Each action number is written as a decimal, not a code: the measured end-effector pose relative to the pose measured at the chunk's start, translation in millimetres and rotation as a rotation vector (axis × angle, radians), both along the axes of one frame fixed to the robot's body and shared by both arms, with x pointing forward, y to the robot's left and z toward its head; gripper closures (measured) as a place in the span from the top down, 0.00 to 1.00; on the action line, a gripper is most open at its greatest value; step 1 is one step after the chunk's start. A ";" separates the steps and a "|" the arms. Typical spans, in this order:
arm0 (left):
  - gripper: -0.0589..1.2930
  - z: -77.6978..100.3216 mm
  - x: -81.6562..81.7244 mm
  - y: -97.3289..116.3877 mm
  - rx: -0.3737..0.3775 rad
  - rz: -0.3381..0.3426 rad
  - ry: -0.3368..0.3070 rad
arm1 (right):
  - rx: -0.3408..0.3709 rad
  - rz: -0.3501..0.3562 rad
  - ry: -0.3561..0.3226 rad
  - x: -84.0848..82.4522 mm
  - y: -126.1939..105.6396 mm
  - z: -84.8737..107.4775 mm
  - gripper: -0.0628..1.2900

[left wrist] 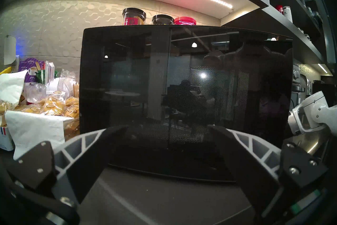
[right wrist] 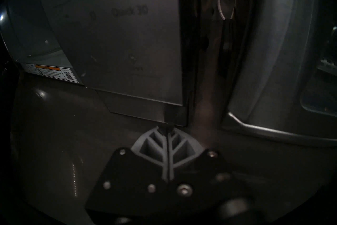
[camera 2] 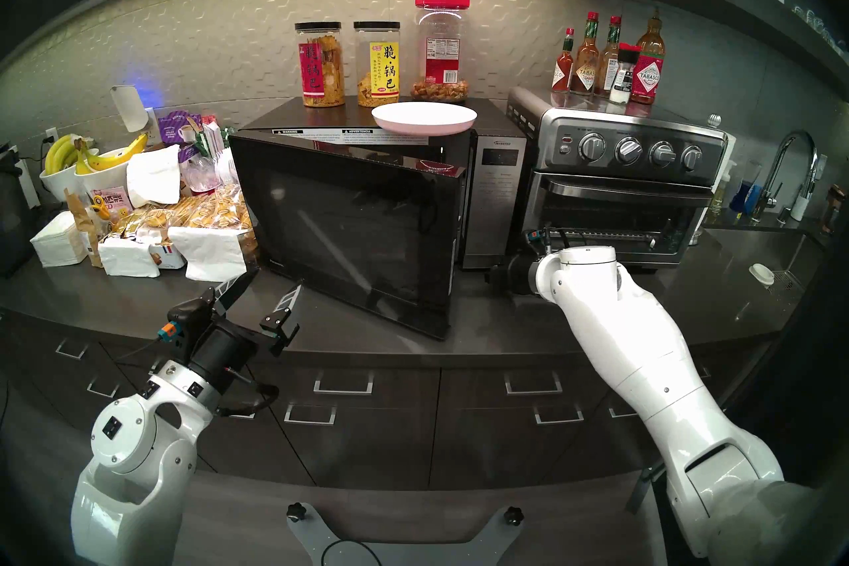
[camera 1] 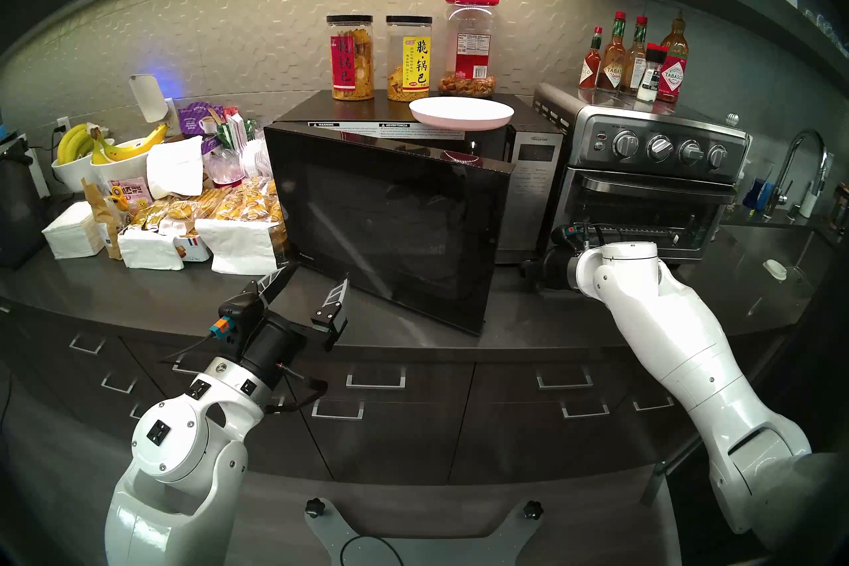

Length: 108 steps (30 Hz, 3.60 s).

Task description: Open the microwave, put the plate inside, and close the door

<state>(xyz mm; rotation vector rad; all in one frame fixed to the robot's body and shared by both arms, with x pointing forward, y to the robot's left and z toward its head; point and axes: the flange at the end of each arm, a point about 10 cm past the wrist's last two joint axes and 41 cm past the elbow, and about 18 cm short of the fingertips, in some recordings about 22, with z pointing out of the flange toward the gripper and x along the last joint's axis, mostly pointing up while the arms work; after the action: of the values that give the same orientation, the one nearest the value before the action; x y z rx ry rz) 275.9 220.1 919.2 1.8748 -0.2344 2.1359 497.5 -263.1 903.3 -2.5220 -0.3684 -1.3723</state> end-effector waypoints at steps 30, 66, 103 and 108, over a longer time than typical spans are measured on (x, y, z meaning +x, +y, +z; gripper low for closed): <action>0.98 -0.1 0.0 0.0 0.000 0.000 0.000 | 0.077 0.234 0.047 -65.0 -71.1 50.7 0.03; 0.98 0.0 0.0 0.0 0.000 0.000 0.000 | 0.086 0.402 0.004 -90.1 -55.7 70.3 0.03; 0.98 0.0 0.0 0.0 0.000 0.000 0.000 | 0.071 0.488 0.010 -93.3 4.3 80.3 0.03; 0.98 0.0 0.0 0.0 0.000 0.000 0.000 | 0.076 0.500 -0.001 -93.0 8.0 86.7 0.03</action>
<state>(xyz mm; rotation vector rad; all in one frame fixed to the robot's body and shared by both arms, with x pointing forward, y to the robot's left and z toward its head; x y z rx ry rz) 275.9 220.1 919.2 1.8748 -0.2343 2.1358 404.5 -255.1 990.0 -2.1612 -0.8590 -1.1601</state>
